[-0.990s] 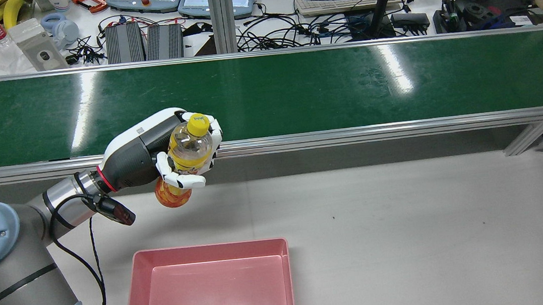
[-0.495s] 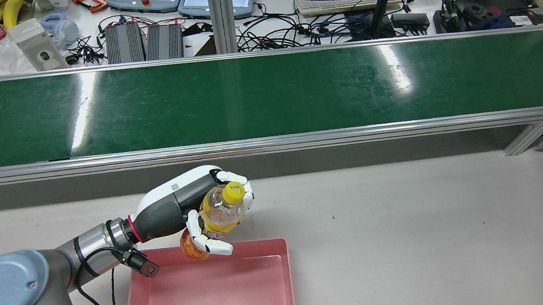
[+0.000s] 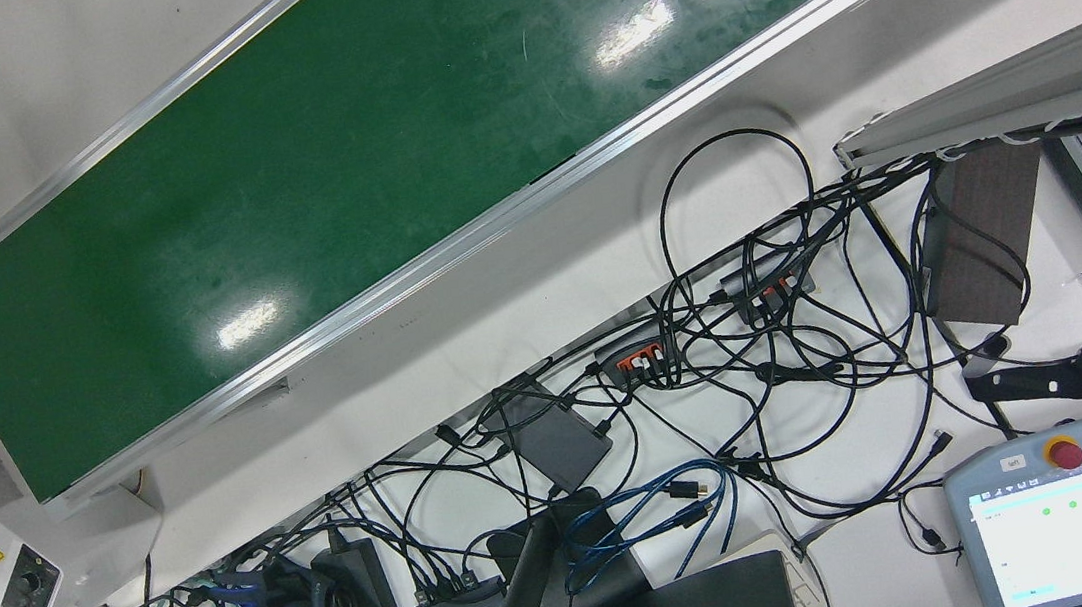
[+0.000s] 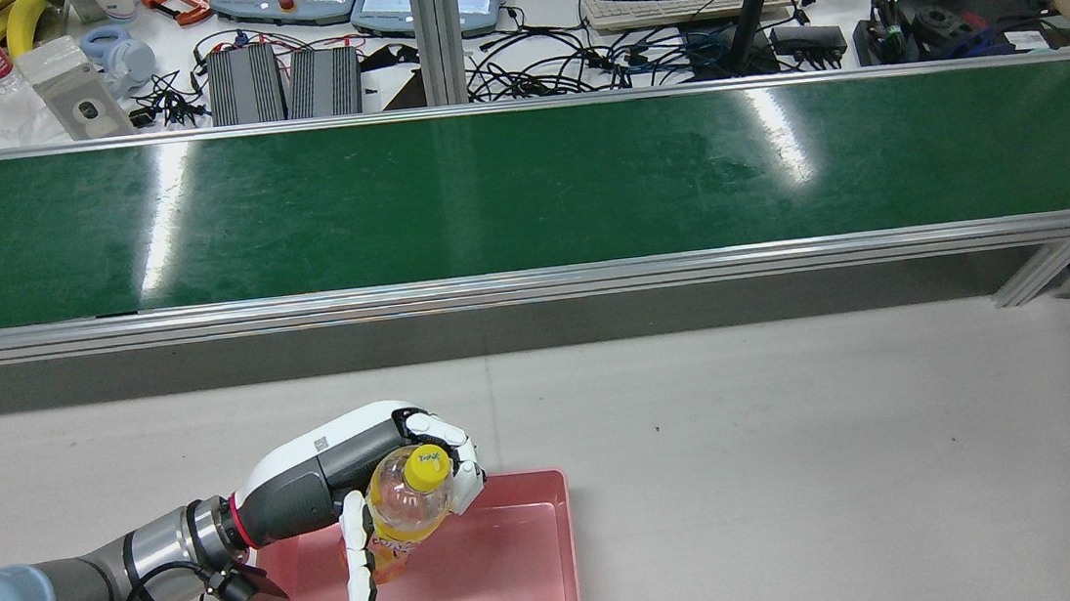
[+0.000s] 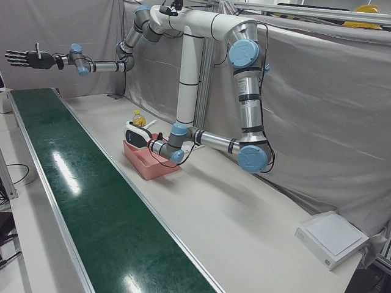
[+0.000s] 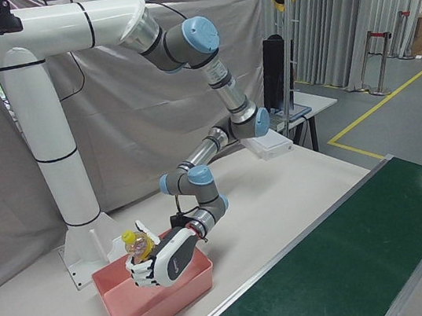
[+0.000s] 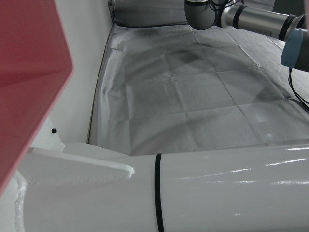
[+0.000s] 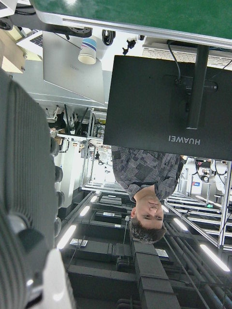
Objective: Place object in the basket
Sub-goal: 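Lower the bottle into the pink tray and open the left hand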
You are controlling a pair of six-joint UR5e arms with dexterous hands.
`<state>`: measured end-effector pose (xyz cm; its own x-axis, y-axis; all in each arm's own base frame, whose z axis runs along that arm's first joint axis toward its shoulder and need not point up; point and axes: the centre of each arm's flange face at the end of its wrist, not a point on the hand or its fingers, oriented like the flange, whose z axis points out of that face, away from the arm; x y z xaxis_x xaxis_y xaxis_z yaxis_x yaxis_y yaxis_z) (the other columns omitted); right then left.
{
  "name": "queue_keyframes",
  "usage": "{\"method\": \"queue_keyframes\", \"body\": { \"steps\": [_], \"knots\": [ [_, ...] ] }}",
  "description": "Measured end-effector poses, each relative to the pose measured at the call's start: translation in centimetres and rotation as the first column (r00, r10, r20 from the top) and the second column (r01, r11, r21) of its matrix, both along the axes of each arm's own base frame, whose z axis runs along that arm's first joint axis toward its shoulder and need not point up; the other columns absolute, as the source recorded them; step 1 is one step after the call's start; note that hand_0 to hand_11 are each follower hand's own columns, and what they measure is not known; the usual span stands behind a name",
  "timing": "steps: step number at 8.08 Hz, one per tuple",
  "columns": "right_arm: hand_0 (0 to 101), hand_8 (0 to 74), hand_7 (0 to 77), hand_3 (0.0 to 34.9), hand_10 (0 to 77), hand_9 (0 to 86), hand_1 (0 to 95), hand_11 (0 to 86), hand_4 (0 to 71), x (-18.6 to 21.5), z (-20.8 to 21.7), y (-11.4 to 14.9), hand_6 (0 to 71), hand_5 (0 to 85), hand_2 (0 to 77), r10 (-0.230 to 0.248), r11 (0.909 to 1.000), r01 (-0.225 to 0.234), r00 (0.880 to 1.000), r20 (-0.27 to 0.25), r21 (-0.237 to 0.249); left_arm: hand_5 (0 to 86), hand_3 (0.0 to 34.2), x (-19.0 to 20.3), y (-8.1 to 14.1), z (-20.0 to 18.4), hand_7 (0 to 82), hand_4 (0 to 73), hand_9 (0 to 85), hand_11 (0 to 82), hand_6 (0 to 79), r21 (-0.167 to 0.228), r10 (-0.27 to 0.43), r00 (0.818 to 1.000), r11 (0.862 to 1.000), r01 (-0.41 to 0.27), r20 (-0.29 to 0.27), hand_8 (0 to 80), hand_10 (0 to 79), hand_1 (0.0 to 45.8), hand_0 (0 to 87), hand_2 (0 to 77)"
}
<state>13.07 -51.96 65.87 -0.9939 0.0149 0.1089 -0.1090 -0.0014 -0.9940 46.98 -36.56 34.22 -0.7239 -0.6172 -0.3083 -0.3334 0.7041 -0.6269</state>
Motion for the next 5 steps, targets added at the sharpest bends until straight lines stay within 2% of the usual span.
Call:
{"method": "queue_keyframes", "body": {
  "steps": [1,2,3,4,5],
  "knots": [
    [0,0.0,0.5,0.3,0.0,0.0,0.0,0.0,0.0,0.0,0.0,0.0,0.0,0.0,0.5,0.0,1.0,0.0,1.0,0.0,0.0,46.4,0.0,-0.3,0.8,0.2,63.8,49.1,47.5,67.1,67.1,0.006,0.01,1.0,1.0,-0.01,-0.01,34.4,65.4,0.0,56.3,22.4],
    [0,0.0,0.5,0.3,0.0,0.0,0.0,0.0,0.0,0.0,0.0,0.0,0.0,0.0,0.5,0.0,1.0,0.0,1.0,0.0,0.0,33.8,0.0,-0.5,1.5,0.0,56.2,31.6,30.0,67.1,63.3,0.011,0.019,1.0,1.0,-0.018,-0.021,19.1,65.4,3.8,54.9,0.0],
    [0,0.0,0.5,0.3,0.0,0.0,0.0,0.0,0.0,0.0,0.0,0.0,0.0,0.0,0.5,0.0,1.0,0.0,1.0,0.0,0.0,20.7,0.0,-0.6,1.9,-0.2,45.8,16.4,10.9,67.1,49.6,0.015,0.023,0.999,1.0,-0.022,-0.029,7.1,65.4,13.6,54.7,0.0],
    [0,0.0,0.5,0.3,0.0,0.0,0.0,0.0,0.0,0.0,0.0,0.0,0.0,0.0,0.5,0.0,1.0,0.0,1.0,0.0,0.0,20.7,0.0,-0.8,1.9,-0.4,45.8,16.4,10.9,67.1,49.6,0.016,0.024,0.999,1.0,-0.023,-0.034,7.1,65.4,13.6,54.7,0.0],
    [0,0.0,0.5,0.3,0.0,0.0,0.0,0.0,0.0,0.0,0.0,0.0,0.0,0.0,0.5,0.0,1.0,0.0,1.0,0.0,0.0,7.1,0.0,-0.9,1.9,-0.6,27.3,4.9,1.6,74.7,32.2,0.015,0.025,0.999,1.0,-0.025,-0.039,6.5,51.8,8.7,54.7,0.0]
  ]
}}
